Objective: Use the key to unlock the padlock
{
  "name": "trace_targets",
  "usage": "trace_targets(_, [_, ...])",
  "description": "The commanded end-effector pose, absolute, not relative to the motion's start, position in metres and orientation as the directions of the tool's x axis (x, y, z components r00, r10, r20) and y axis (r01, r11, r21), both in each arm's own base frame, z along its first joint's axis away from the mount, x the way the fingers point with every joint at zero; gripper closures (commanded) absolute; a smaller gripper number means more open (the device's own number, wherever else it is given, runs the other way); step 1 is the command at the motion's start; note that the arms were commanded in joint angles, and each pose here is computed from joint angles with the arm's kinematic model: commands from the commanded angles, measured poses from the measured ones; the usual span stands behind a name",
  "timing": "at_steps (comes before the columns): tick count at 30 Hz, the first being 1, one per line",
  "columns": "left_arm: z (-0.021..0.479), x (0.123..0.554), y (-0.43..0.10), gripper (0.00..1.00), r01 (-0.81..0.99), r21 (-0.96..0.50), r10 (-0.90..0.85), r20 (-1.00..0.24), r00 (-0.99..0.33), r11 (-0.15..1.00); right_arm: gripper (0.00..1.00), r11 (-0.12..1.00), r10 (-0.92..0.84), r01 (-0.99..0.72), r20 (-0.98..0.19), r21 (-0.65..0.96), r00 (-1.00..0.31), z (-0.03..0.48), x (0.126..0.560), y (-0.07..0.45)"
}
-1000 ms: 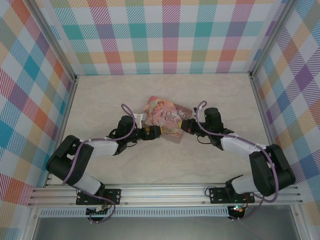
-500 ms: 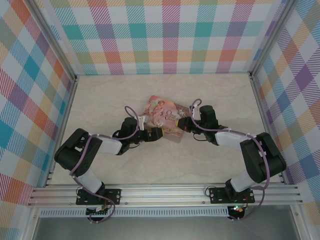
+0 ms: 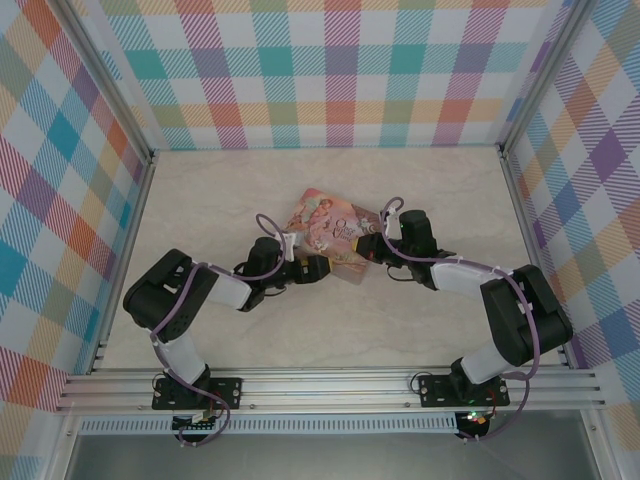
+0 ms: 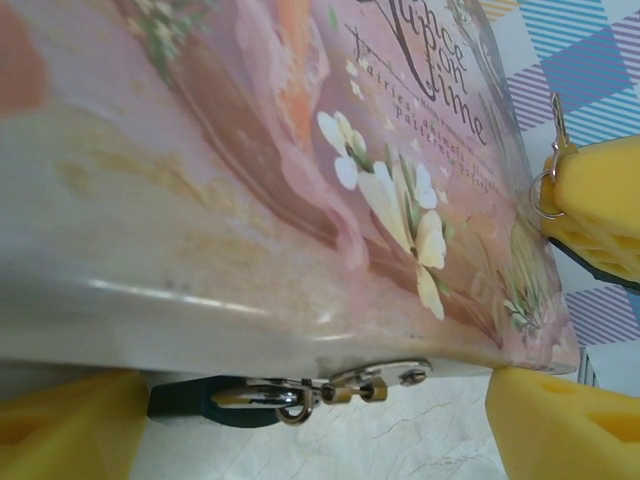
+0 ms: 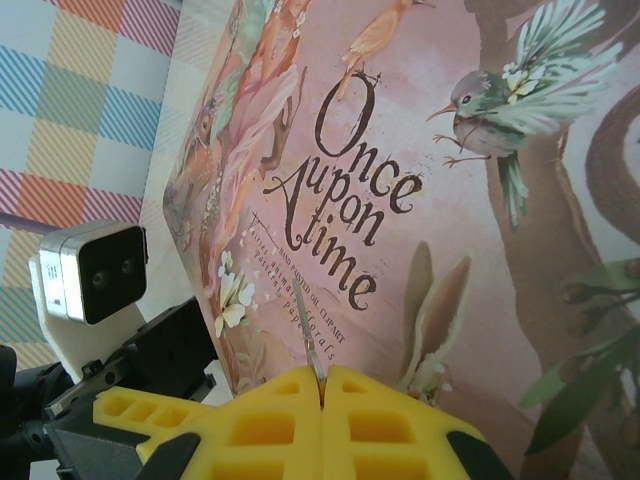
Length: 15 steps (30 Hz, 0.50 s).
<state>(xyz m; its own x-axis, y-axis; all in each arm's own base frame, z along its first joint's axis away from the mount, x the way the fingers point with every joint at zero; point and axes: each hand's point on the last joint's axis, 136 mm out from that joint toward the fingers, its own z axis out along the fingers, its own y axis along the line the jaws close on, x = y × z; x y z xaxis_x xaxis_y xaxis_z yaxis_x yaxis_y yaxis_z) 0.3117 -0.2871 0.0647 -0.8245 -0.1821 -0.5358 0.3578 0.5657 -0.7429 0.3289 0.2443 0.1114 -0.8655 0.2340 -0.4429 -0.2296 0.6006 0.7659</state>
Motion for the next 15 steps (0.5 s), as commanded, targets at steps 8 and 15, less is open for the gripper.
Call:
trace_targets(8, [0.097,0.302,-0.316,0.19,0.385,-0.794,-0.210,-0.525,-0.825,0.471,0.96,0.624,0.198,-0.217,-0.420,0.750,-0.886,0.098,0.322,0.247])
trace_targets(15, [0.099,0.310,-0.315,0.30,0.360,-0.800,-0.260,-0.522,-0.812,0.481,0.96,0.621,0.196,-0.221,-0.421,0.752,-0.885,0.099,0.322,0.248])
